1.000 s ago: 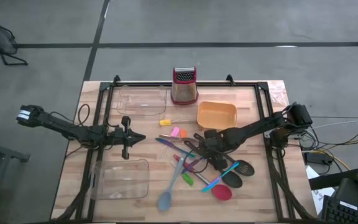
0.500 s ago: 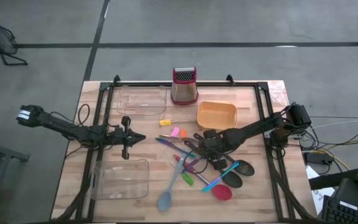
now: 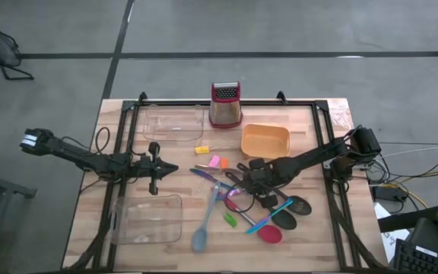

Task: Pick & Place Kitchen Items
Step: Put the middle blue knife into the yellow bin

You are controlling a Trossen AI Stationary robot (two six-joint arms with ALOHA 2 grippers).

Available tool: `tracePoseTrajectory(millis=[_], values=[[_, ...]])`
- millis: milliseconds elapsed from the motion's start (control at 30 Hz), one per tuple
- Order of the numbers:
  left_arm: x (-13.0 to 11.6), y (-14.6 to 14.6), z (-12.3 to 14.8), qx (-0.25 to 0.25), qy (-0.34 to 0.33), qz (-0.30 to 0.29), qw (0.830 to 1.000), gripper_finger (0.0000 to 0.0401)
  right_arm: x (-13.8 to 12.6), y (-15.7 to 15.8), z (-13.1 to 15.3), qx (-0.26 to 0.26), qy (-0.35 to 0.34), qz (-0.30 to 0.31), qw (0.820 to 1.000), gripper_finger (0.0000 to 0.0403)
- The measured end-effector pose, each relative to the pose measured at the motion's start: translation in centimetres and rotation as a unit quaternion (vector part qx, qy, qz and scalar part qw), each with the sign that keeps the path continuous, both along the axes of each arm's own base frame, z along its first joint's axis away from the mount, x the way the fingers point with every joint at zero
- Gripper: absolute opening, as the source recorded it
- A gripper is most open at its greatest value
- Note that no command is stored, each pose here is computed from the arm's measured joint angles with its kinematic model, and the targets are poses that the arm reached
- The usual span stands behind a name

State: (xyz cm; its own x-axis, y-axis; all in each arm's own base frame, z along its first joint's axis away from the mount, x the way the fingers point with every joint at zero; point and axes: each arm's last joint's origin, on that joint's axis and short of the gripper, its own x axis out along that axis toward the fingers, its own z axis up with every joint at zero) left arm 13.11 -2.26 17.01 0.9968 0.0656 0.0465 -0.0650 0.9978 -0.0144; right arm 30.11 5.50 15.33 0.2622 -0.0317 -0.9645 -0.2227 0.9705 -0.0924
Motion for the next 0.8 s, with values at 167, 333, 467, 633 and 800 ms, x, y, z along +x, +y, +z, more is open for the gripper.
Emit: tracePoseTrajectory(millis=[167, 333, 467, 633, 800], values=[[0.0, 0.0, 0.0, 0.000, 0.000, 0.000, 1.000, 0.0023, -0.3, 0.0, 0.1, -0.002, 0.012, -0.001, 1.000, 0.0057], [0.0, 0.0, 0.0, 0.000, 0.002, 0.000, 1.000, 0.0023, -0.2, 0.0, 0.6, -0.003, 0.018, -0.003, 1.000, 0.0057], [0.0, 0.0, 0.0, 0.001, 0.002, 0.000, 1.000, 0.0023, -0.1, 0.0, 1.3, -0.006, 0.029, -0.003, 1.000, 0.0054], [0.0, 0.0, -0.1, 0.001, 0.003, 0.000, 1.000, 0.0023, 0.1, 0.0, 2.3, -0.018, 0.037, -0.008, 0.999, 0.0057], [0.0, 0.0, -0.1, 0.001, 0.003, 0.000, 1.000, 0.0026, 0.3, 0.0, 3.2, -0.019, 0.047, -0.013, 0.999, 0.0056]])
